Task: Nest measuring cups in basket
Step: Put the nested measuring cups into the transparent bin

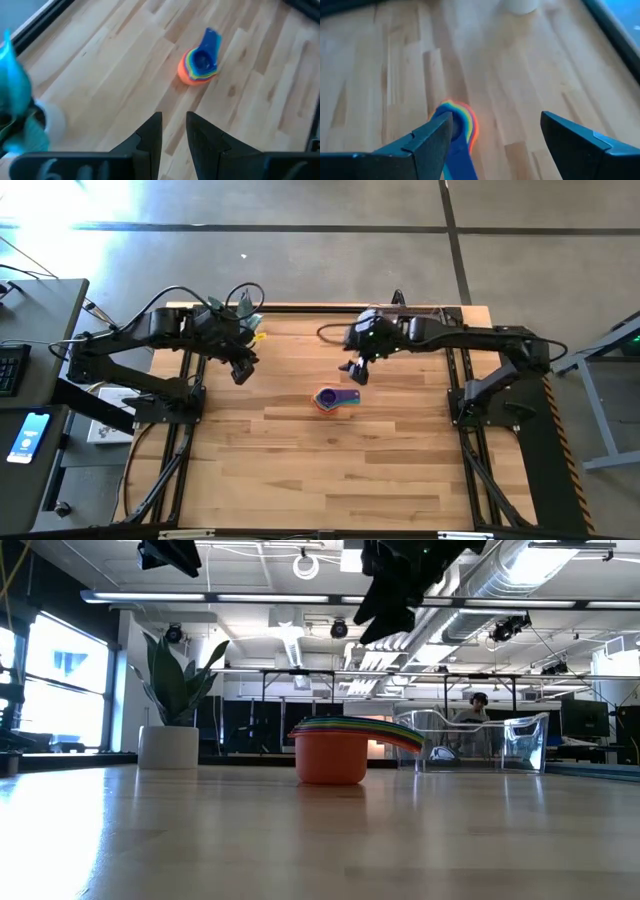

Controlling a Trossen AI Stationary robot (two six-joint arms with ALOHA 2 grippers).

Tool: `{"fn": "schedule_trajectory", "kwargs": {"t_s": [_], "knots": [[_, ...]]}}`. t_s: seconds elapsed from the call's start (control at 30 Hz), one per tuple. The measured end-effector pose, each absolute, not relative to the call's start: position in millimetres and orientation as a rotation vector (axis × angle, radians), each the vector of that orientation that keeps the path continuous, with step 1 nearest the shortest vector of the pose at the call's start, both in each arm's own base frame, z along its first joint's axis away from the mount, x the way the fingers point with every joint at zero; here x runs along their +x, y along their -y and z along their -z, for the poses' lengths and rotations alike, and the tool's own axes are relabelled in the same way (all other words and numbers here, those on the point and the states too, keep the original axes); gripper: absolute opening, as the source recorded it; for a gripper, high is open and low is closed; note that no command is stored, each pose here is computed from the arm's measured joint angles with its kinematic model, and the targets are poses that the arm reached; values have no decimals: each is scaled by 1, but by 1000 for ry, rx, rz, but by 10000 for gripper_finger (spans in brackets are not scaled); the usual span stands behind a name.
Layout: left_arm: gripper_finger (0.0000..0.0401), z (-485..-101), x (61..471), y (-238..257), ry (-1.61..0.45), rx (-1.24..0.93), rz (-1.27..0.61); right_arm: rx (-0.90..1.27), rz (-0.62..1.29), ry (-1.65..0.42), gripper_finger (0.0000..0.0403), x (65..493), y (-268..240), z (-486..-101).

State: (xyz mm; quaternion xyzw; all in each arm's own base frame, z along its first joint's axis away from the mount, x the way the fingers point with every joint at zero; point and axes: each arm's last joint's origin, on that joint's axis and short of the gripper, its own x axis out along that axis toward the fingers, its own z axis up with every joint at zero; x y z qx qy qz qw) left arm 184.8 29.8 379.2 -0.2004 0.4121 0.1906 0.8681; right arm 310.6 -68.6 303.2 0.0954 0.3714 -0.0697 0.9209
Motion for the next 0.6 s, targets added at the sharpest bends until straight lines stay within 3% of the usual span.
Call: {"fn": "schedule_trajectory", "kwargs": {"t_s": [0.6], "knots": [[76,-378,176,-30,-884,-424,-487,66,-15,-981,296,348,43,-240]]}}
